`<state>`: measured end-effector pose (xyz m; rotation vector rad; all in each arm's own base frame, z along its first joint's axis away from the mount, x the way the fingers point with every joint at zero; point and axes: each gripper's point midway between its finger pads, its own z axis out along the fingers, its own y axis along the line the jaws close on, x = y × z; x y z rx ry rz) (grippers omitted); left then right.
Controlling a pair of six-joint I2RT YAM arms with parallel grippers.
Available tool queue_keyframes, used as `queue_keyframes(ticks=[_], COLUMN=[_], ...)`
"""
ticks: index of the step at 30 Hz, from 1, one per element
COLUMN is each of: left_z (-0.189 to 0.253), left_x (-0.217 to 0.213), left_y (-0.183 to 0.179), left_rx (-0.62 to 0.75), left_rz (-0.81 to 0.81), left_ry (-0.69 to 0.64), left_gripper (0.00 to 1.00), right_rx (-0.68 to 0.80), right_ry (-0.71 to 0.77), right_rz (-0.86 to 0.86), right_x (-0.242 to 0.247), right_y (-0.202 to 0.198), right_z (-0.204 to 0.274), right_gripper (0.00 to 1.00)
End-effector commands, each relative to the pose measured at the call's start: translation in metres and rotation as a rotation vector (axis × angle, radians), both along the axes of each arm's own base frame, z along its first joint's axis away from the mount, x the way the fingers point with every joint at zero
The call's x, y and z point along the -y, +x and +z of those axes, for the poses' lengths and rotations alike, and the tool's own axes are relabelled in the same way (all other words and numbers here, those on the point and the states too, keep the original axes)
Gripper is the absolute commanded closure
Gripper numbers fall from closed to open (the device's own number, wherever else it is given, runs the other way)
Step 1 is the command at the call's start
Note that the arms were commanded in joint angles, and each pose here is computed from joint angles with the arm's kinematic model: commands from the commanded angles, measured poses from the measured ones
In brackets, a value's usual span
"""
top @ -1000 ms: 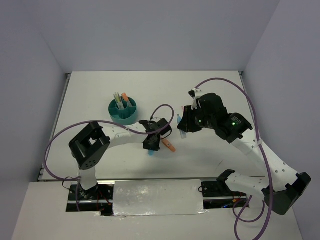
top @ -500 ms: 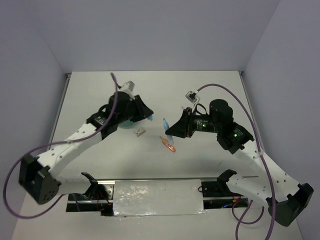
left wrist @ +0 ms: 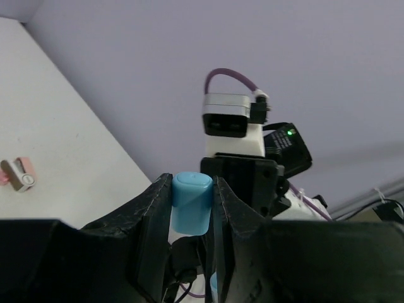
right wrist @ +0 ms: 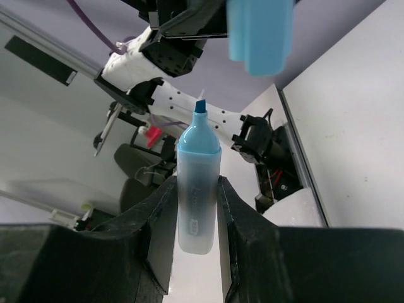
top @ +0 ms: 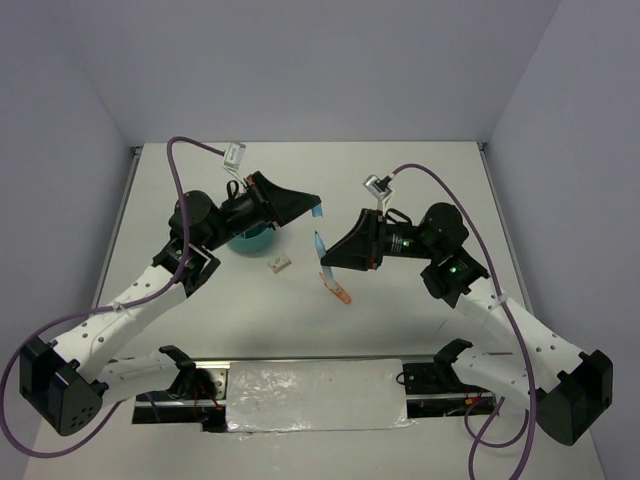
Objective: Sort the stationery into containers
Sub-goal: Close the pen cap on the pen.
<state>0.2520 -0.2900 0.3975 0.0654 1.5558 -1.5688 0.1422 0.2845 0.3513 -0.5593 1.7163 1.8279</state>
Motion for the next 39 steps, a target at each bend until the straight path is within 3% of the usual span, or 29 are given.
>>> queue_keyframes(ticks=[1, 24, 39], left_z=[0.045, 0.041, 0.03], left_x=[-0.005, -0.007, -0.005], left_y=[-0.027, -0.039, -0.04], left_rx=[0.136, 0.121, 0.102], left_rz=[-0.083, -0.127, -0.126], left_ry=[-0.112, -0.159, -0.145], left_gripper=[1.0, 1.0, 1.0], right_rx=[0.071, 0.075, 0.122], right_ry=[0.086, 0.039, 0.079], right_rz=[0.047, -0.037, -0.025], right_x=[0.002, 0.005, 0.002], right_y=[-0.009, 0.015, 0.021], right_z=[0.026, 0.015, 0.045], right_gripper=[1.0, 1.0, 1.0])
